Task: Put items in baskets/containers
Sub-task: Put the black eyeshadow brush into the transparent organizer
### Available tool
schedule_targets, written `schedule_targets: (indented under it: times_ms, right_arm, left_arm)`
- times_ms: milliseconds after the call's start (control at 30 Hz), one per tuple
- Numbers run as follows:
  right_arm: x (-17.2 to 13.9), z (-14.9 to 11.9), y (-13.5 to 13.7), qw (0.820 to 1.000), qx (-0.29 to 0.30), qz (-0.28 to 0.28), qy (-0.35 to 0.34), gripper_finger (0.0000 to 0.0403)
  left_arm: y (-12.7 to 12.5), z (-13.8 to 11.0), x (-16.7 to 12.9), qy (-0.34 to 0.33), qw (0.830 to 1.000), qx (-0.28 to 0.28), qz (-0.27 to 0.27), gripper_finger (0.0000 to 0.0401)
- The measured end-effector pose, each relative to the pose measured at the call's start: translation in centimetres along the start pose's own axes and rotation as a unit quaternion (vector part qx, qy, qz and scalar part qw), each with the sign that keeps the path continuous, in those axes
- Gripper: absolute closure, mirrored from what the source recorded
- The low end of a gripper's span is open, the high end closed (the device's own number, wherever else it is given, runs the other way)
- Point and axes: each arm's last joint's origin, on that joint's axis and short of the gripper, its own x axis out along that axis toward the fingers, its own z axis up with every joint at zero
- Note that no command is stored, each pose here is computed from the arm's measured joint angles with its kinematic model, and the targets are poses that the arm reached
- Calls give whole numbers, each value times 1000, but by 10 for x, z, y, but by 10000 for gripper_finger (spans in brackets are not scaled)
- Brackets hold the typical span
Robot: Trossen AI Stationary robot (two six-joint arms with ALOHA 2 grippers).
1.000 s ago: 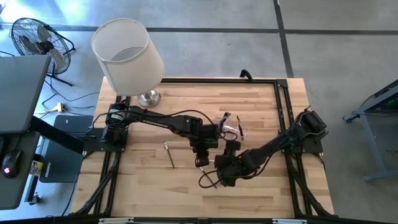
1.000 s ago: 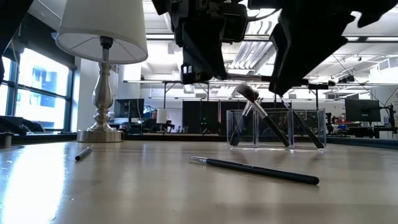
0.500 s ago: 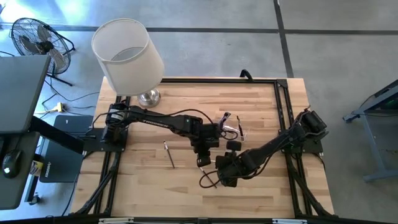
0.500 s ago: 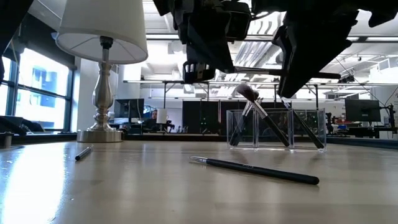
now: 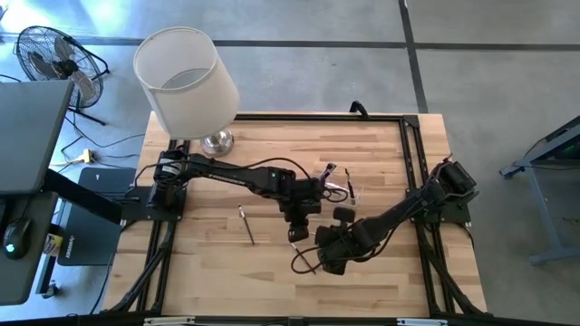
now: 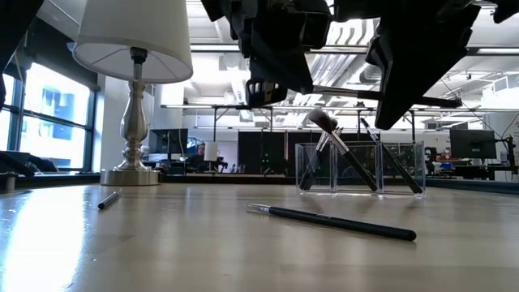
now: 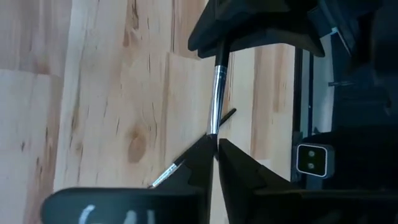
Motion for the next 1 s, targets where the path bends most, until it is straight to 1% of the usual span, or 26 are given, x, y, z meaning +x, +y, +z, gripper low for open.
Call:
schedule_targets:
  times_ms: [133,200,300,400,433,533,600,667,700,833,933,1000]
  right_arm:
    - [0,-1,1,999,35,-2,-2,385]
    - [-1,-2,3,998,66,-2,-5,382]
    - [1,-9,6,992,129,-4,-4,389]
    - [7,-25,10,979,206,-9,8,389]
    - [10,-31,12,972,233,-4,6,389]
    - [19,-45,23,951,307,38,-23,389]
    - [23,-54,27,931,352,64,-71,389]
    - [28,-62,28,905,395,86,-132,389]
    - [30,-66,27,894,407,94,-164,389]
    - [36,-75,12,855,428,126,-265,389]
    - [38,-87,-11,832,426,124,-332,389]
    - [36,-99,-31,815,424,115,-377,389]
  left_arm:
    - [0,0,0,-2,1000,17,2,355]
    - [4,2,-2,-5,1000,30,3,345]
    - [12,6,-8,-9,999,46,-1,333]
    - [19,9,-30,-19,998,52,-12,330]
    - [20,11,-39,-29,998,56,-17,330]
    - [25,11,-58,-35,997,64,-8,330]
    - [28,14,-65,-50,995,80,0,330]
    - [27,12,-71,-51,994,94,10,330]
    - [25,13,-74,-58,993,104,13,330]
    - [22,12,-81,-65,990,119,28,329]
    - [22,12,-81,-65,990,119,29,329]
    - [22,12,-81,-67,990,118,40,329]
